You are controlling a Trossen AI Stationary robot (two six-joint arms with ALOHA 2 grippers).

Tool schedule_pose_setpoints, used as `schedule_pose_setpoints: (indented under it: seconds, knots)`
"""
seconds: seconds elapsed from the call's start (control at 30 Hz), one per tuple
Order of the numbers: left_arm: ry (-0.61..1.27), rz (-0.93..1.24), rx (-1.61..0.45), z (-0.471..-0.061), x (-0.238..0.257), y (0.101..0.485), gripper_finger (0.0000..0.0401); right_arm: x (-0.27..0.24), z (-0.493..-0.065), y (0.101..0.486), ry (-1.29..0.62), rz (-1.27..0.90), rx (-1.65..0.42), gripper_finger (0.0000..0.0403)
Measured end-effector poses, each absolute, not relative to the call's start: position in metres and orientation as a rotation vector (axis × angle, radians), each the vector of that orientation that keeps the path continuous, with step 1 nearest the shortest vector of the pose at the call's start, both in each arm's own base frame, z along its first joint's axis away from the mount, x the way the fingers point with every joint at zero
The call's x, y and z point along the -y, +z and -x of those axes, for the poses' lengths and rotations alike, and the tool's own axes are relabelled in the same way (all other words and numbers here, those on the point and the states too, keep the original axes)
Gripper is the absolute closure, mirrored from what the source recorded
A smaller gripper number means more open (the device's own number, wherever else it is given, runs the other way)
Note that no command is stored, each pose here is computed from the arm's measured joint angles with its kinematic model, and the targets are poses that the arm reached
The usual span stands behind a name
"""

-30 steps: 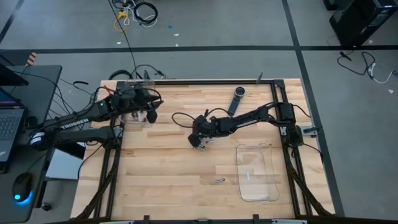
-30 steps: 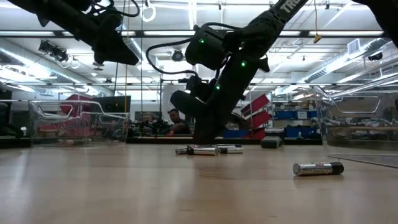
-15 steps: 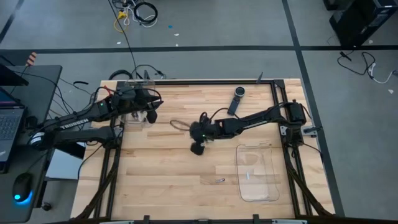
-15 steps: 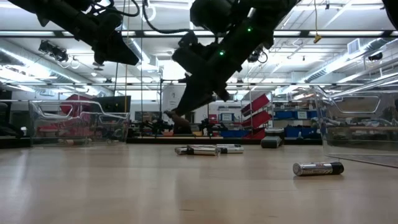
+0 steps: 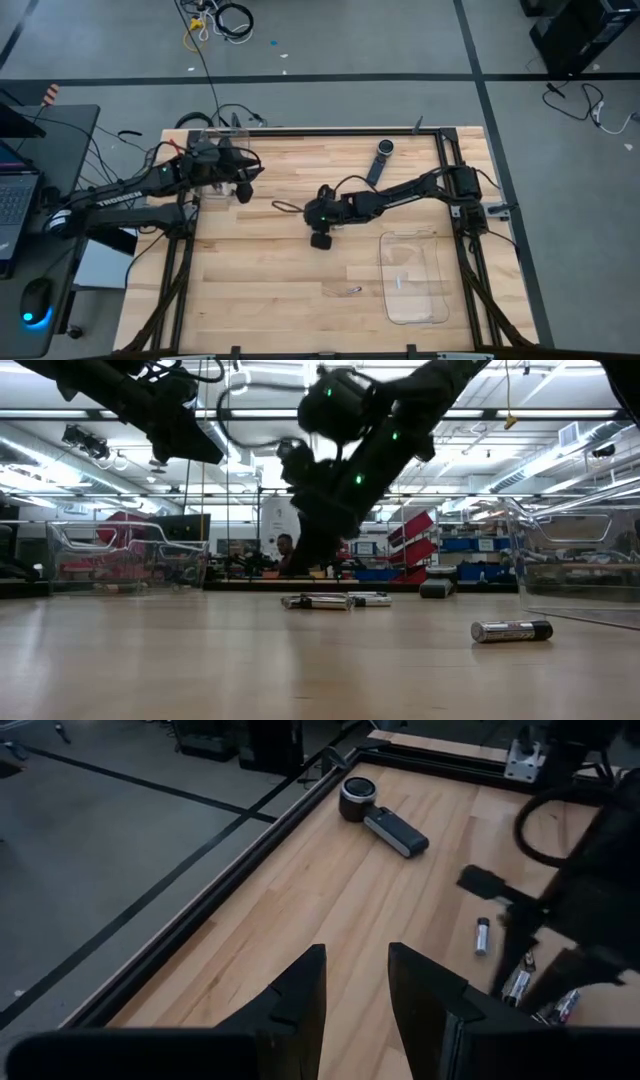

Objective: Sort batteries
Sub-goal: Put the black battery into the top transparent bin

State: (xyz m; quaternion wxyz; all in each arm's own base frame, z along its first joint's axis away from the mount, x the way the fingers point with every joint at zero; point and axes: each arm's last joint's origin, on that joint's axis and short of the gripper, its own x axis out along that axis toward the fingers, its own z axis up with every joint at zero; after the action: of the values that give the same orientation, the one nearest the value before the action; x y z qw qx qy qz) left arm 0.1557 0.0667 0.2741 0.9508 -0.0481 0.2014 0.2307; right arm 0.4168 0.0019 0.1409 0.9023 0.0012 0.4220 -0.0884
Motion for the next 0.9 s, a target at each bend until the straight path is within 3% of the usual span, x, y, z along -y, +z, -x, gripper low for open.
schedule_pose_setpoints:
  seconds: [0.23,0.5,0.67,0.9]
  knots:
    - [0.468,0.096,-0.411,-0.156,-0.066,0.274,0.0290,0.004,-0.419,0.124,-0.231,-0.040,-0.895,0.0260]
    - [0.470,0.095,-0.410,-0.156,-0.067,0.274,0.0290,0.004,-0.419,0.116,-0.245,-0.065,-0.917,0.0258]
    - [0.469,0.095,-0.410,-0.156,-0.066,0.274,0.0290,0.007,-0.419,0.116,-0.247,-0.071,-0.920,0.0289]
    - [0.451,0.089,-0.418,-0.157,-0.064,0.273,0.0290,0.010,-0.418,0.117,-0.251,-0.053,-0.937,0.0385]
